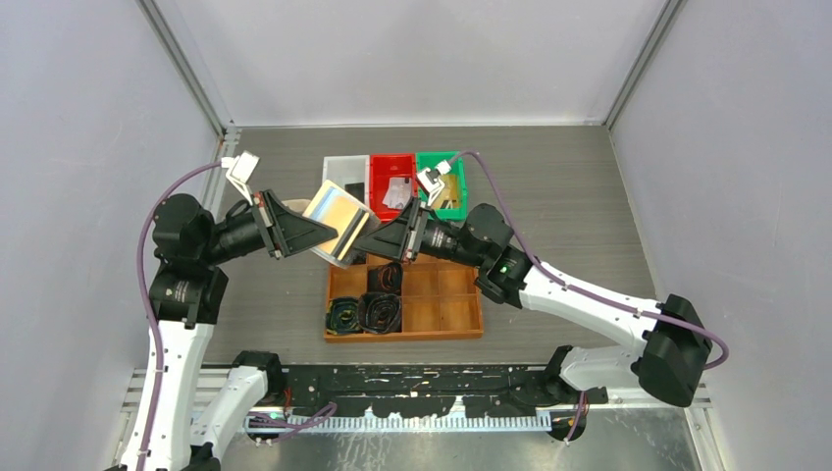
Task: Take the credit cards out of the card holder
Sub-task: Remove the credit card from the card holder.
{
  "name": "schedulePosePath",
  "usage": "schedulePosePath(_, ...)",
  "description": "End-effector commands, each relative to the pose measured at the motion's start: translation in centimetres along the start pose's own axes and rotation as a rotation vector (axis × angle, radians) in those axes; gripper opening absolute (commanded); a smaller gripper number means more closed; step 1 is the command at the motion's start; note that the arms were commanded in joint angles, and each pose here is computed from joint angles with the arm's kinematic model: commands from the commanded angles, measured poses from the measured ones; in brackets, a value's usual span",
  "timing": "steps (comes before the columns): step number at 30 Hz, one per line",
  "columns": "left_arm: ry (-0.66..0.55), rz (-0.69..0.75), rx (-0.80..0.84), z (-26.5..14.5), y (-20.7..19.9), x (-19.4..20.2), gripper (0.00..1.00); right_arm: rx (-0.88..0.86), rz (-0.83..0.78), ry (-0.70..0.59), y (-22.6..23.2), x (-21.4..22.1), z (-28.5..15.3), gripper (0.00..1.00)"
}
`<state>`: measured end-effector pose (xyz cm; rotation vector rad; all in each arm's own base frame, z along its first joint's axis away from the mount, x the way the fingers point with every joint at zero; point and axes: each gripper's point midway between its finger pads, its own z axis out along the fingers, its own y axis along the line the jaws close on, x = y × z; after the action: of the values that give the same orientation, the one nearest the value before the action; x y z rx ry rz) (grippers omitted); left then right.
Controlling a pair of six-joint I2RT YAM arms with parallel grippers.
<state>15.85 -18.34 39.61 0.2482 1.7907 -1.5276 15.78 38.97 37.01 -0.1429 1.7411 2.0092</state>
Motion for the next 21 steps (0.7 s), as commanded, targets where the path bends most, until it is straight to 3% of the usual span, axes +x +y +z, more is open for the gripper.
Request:
schedulePosePath(1,-0.017,0.064,0.051,-0.3,-2.5,-0.8,0.00,-0.060,-0.055,-0.051,2.7,-0.6,-1.5,0.31)
schedulePosePath(12,-0.019,0.057,0.053,-0.3,-2.7,-0.9,0.00,-0.129,-0.099,-0.035,5.3,-0.6,-1.8,0.44)
schedulePosePath(21,-0.012,0.054,0.056,-0.3,-2.6,-0.7,0.00,-0.193,-0.103,-0.008,7.0,-1.0,-0.1,0.43)
